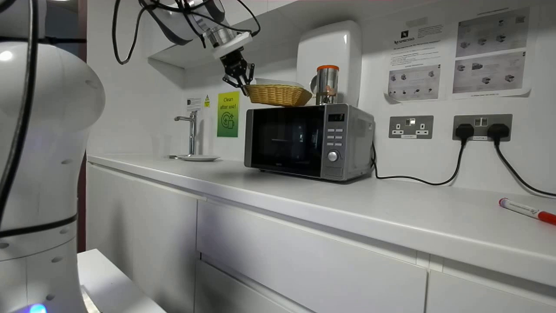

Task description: Put the brown box in front of the microwave then put the flask in the colourless bowl

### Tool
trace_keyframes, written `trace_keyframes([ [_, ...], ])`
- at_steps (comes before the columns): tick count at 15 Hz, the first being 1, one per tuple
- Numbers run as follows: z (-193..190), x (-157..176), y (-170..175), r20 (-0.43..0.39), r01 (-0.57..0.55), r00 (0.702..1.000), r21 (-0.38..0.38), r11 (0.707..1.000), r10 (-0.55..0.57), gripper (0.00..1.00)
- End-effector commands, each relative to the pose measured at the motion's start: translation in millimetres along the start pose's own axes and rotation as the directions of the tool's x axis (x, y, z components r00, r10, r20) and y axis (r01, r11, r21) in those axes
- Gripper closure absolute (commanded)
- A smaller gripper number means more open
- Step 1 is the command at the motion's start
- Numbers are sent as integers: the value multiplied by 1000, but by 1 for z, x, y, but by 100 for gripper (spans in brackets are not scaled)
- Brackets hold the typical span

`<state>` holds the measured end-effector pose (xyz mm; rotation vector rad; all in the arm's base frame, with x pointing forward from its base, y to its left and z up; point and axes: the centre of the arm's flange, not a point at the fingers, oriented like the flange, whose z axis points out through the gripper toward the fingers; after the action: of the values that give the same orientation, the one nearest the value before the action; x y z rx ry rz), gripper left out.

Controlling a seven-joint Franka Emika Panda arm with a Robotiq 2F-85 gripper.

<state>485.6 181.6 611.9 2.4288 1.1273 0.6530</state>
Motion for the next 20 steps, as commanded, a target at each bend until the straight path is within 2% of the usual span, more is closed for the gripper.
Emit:
trace_keyframes([
  [1, -29, -35, -6, 26, -12, 1000, 16, 1000, 11, 97],
  [6, -47, -68, -15, 76, -40, 996, 24, 999, 38, 97],
  [10, -47, -94, -26, 124, -63, 990, 12, 998, 61, 97],
  [16, -17, -128, -52, 204, -105, 974, 16, 994, 99, 97],
  [20, 12, -136, -62, 224, -191, 957, 0, 981, 187, 97],
])
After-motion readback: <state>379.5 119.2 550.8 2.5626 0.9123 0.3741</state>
